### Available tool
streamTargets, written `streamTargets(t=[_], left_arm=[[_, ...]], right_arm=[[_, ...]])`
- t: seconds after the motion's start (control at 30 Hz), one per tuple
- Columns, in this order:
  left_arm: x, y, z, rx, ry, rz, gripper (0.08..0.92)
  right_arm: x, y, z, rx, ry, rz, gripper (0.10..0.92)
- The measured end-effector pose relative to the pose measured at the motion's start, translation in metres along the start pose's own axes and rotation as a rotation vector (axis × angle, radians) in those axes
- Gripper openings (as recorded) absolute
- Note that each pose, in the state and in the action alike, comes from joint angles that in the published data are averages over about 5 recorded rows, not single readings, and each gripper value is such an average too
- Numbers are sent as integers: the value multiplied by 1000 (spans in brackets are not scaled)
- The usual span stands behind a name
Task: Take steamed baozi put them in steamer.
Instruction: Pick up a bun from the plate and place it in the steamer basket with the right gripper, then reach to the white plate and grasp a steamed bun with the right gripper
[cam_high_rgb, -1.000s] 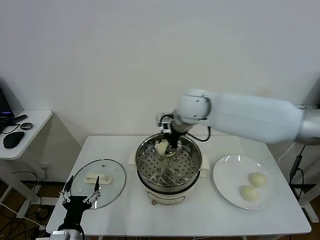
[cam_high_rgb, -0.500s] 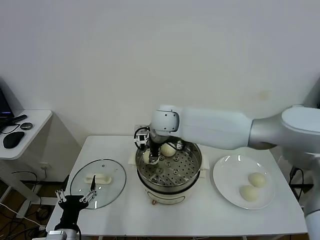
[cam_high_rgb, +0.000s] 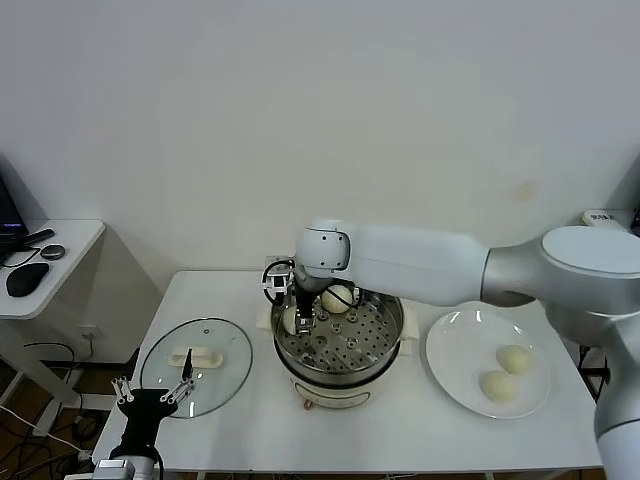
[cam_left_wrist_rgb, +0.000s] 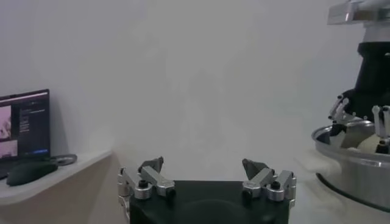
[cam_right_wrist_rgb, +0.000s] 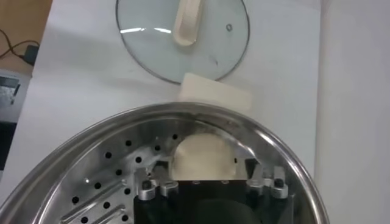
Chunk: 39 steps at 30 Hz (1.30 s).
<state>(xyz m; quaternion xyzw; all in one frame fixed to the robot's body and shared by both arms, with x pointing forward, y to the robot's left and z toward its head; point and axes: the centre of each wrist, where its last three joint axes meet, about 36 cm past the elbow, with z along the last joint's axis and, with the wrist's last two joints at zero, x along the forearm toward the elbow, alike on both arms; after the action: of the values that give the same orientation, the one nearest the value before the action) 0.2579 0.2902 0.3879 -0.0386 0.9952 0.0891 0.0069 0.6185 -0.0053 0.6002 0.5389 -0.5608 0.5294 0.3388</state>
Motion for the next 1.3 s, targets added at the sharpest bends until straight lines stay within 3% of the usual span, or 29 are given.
streamTargets(t=[0.27, 0.67, 0.93, 1.3], left_arm=[[-2, -4, -2, 0, -5, 17, 823], [0, -8, -1, -11, -1, 36, 823], [3, -7, 2, -19, 10, 30, 823], [9, -8, 3, -25, 21, 19, 823]], right_arm=[[65, 4, 51, 12, 22, 2, 823], [140, 59, 226, 4, 35, -20, 823], [118, 123, 326, -55, 98, -50, 823], [78, 165, 384, -75, 190, -72, 823]])
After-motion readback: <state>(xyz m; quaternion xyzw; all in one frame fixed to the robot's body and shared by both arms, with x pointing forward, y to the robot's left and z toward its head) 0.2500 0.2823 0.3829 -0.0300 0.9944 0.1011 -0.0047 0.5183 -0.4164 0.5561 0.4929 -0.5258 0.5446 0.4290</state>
